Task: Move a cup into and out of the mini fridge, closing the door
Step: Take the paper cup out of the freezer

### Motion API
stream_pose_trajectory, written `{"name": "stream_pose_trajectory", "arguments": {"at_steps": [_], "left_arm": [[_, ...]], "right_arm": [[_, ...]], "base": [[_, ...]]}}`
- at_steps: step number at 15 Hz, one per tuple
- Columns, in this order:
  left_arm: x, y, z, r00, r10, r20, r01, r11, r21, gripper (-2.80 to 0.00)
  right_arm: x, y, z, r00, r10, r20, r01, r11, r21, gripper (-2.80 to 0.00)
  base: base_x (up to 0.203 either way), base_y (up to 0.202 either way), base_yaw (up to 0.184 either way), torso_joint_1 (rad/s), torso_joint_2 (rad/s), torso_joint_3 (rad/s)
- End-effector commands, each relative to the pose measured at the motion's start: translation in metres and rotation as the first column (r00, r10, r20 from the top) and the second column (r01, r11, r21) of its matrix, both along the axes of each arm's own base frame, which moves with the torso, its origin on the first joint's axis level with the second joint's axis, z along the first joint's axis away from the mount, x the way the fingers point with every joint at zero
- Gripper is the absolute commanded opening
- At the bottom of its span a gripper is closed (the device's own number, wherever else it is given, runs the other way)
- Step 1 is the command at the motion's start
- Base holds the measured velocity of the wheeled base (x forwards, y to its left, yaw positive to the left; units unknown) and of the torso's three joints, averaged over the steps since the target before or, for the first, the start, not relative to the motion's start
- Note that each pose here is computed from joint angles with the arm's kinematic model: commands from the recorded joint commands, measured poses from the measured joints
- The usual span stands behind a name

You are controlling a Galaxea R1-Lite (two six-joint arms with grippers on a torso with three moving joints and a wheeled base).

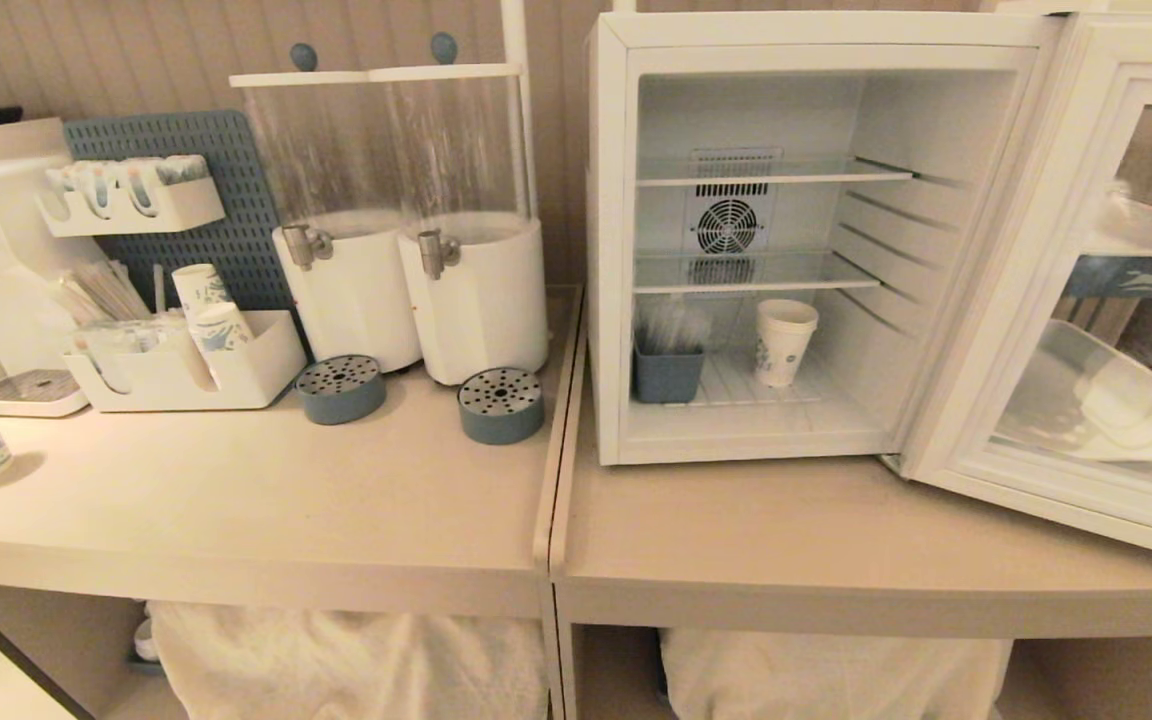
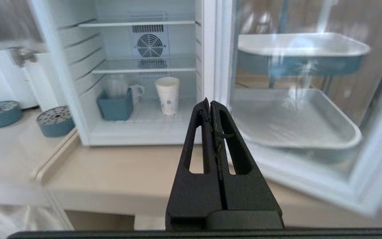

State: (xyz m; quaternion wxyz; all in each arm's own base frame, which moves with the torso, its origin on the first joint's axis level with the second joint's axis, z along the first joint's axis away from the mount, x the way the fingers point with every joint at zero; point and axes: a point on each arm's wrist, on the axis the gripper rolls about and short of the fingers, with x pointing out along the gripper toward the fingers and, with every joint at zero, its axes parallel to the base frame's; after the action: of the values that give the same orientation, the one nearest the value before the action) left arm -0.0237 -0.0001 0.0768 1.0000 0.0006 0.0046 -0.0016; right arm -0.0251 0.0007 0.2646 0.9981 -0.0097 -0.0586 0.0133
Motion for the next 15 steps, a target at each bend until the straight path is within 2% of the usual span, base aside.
{"name": "stream_pose_trajectory", "arguments": {"at_steps": [1, 3, 4, 6, 9, 10, 11, 12, 13, 15], "left_arm": [[0.0, 0.0, 0.0, 1.0, 0.0, 0.001, 0.0, 1.0, -0.001, -2.8], [0.0, 0.0, 0.0, 1.0, 0.001, 0.001, -0.001, 1.0, -0.003, -2.8], [0.0, 0.0, 0.0, 1.0, 0.002, 0.001, -0.002, 1.0, -0.003, -2.8], [0.0, 0.0, 0.0, 1.0, 0.002, 0.001, -0.002, 1.0, -0.004, -2.8], [0.0, 0.0, 0.0, 1.0, 0.002, 0.001, -0.002, 1.0, -0.004, -2.8], [0.0, 0.0, 0.0, 1.0, 0.002, 0.001, -0.002, 1.0, -0.003, -2.8], [0.0, 0.0, 0.0, 1.0, 0.002, 0.001, -0.002, 1.0, -0.004, -2.8], [0.0, 0.0, 0.0, 1.0, 0.002, 0.001, -0.002, 1.0, -0.004, -2.8], [0.0, 0.0, 0.0, 1.0, 0.002, 0.001, -0.002, 1.0, -0.004, -2.8], [0.0, 0.0, 0.0, 1.0, 0.002, 0.001, -0.002, 1.0, -0.003, -2.8]], "right_arm": [[0.088, 0.0, 0.032, 0.976, 0.017, -0.217, -0.017, 1.0, -0.002, -2.8], [0.155, 0.002, 0.03, 0.923, 0.121, -0.364, -0.128, 0.992, 0.003, -2.8], [0.187, 0.003, 0.022, 0.886, 0.178, -0.428, -0.189, 0.982, 0.018, -2.8], [0.236, 0.003, 0.003, 0.824, 0.263, -0.502, -0.276, 0.96, 0.049, -2.8], [0.291, 0.002, -0.038, 0.742, 0.376, -0.555, -0.388, 0.916, 0.103, -2.8], [0.303, 0.001, -0.054, 0.717, 0.409, -0.564, -0.423, 0.899, 0.115, 0.0], [0.313, 0.001, -0.072, 0.7, 0.433, -0.568, -0.451, 0.885, 0.119, 0.0], [0.318, 0.001, -0.084, 0.698, 0.45, -0.557, -0.474, 0.874, 0.112, 0.0], [0.323, 0.003, -0.096, 0.71, 0.451, -0.541, -0.481, 0.871, 0.094, 0.0], [0.332, 0.014, -0.116, 0.754, 0.443, -0.485, -0.492, 0.87, 0.029, 0.0]], "base": [[0.0, 0.0, 0.0, 0.0, 0.0, 0.0], [0.0, 0.0, 0.0, 0.0, 0.0, 0.0], [0.0, 0.0, 0.0, 0.0, 0.0, 0.0], [0.0, 0.0, 0.0, 0.0, 0.0, 0.0], [0.0, 0.0, 0.0, 0.0, 0.0, 0.0], [0.0, 0.0, 0.0, 0.0, 0.0, 0.0], [0.0, 0.0, 0.0, 0.0, 0.0, 0.0], [0.0, 0.0, 0.0, 0.0, 0.0, 0.0], [0.0, 0.0, 0.0, 0.0, 0.0, 0.0], [0.0, 0.0, 0.0, 0.0, 0.0, 0.0]]}}
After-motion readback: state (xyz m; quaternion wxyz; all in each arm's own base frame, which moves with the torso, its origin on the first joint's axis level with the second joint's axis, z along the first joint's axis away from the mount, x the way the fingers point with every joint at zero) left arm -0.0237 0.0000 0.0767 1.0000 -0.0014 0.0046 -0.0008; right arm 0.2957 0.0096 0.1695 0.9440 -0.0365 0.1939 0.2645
